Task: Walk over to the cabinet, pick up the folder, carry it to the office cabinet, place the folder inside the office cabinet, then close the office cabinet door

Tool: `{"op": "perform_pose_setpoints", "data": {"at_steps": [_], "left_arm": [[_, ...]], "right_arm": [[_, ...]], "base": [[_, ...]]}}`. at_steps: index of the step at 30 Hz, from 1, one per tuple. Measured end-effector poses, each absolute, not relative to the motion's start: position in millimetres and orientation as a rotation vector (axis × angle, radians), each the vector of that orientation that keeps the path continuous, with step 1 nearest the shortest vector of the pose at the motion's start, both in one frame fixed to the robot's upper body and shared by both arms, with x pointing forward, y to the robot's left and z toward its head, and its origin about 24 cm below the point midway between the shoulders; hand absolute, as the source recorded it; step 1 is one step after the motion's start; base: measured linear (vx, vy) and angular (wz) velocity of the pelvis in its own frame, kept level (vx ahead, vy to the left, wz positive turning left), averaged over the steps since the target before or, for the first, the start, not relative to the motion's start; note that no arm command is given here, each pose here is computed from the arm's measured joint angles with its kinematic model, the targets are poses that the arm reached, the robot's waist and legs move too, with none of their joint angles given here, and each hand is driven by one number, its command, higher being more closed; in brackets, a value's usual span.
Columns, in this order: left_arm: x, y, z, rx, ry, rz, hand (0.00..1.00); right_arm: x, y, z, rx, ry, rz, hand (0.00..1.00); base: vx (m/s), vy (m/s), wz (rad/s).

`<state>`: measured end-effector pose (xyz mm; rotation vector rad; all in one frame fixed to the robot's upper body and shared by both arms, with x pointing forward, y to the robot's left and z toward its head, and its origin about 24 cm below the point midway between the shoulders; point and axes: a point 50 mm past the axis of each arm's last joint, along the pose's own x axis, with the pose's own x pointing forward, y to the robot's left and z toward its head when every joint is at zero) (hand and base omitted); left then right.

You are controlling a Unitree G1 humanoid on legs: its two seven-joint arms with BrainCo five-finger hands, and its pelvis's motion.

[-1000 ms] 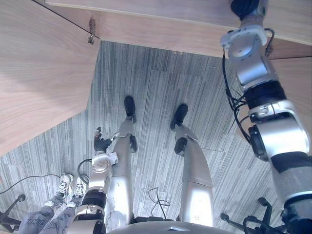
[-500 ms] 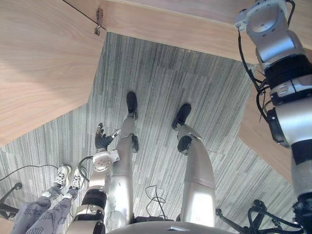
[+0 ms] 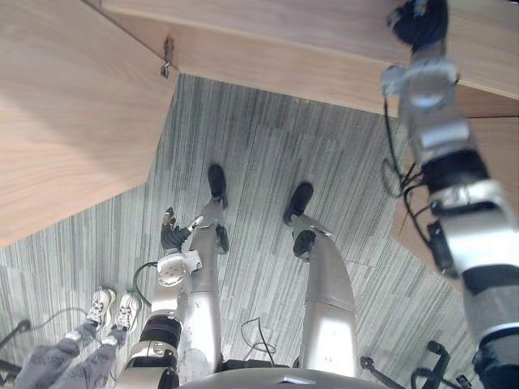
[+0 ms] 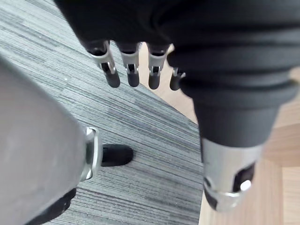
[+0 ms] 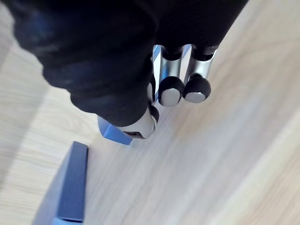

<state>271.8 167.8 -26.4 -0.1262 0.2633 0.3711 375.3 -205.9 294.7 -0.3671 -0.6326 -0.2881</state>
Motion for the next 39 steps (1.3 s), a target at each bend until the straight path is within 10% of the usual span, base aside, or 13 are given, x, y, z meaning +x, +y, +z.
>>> {"op": "perform_pose_setpoints", "data": {"at_steps": [14,25,26,39], "left_arm": [[243,175,-54,-0.046,0.391,0.358,0.00],[164,182,-122,0.043,0.765,0.341,0.00],[157,183,-128,0.059,0.808,0.330,0.00],[119,202,-150,0.169,1.004,0.316,0.00]], "right_arm": [[253,-162,173,0.191,-0.684,-0.182,1.00],[212,-182,4,-0.071,0.049,-0.289,1.00],[209,-187,-18,-0.092,0.157,-0.307,0.00],[145,-204,-132,-0.112,0.827,-0.371,0.00]], "base": [[0.04,-0.015,-0.14],[0.12,0.033,-0.16],[0.11,0.014,-0.10],[-0.01,0.029,-0.10]]}}
